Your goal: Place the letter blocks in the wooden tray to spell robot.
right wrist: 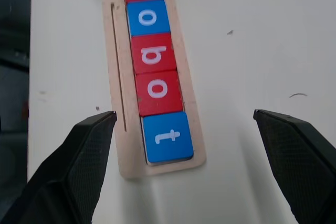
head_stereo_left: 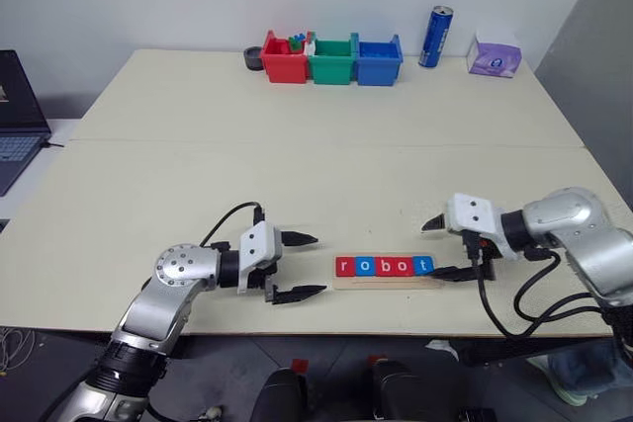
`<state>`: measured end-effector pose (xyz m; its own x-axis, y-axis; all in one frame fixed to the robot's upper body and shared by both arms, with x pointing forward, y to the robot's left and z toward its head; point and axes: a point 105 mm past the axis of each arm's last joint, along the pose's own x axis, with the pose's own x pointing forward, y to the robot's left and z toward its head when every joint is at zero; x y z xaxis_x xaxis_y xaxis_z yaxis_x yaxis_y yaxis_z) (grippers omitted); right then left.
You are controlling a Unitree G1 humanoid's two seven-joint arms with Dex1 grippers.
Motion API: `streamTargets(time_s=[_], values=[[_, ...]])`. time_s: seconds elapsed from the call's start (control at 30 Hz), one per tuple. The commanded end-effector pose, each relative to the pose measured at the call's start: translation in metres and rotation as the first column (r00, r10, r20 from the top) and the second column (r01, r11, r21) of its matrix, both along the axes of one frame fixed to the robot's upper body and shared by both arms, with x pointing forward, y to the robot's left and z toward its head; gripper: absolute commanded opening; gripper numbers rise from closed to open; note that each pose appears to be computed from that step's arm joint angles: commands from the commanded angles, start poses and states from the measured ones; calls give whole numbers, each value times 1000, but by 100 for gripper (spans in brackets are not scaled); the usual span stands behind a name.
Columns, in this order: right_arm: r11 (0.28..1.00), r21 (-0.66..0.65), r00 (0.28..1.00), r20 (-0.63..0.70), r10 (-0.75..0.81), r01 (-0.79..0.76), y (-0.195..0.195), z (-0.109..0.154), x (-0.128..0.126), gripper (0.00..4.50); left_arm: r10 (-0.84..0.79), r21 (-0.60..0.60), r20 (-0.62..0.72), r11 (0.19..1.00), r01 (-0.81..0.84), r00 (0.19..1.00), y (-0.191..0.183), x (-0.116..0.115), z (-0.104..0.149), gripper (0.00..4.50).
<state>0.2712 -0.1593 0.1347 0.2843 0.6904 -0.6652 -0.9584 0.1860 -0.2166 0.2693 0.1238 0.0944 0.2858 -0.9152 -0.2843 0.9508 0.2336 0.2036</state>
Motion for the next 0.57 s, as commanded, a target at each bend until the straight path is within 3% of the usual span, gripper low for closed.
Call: streamTargets(time_s=[0.03,0.23,0.4,0.57], values=[[992,120,994,96,-60,48,4,16,-5,445,58,25,29,998,-59,998,9,4,7,450],[968,243,985,142,-98,61,5,17,-27,445,66,57,58,996,-69,996,14,2,9,450],[970,241,989,137,-60,25,-1,19,-42,445,-10,25,61,1000,9,998,9,-5,16,450],[972,234,987,151,-60,24,-3,26,-39,445,-55,-11,56,998,56,997,3,-6,23,450]])
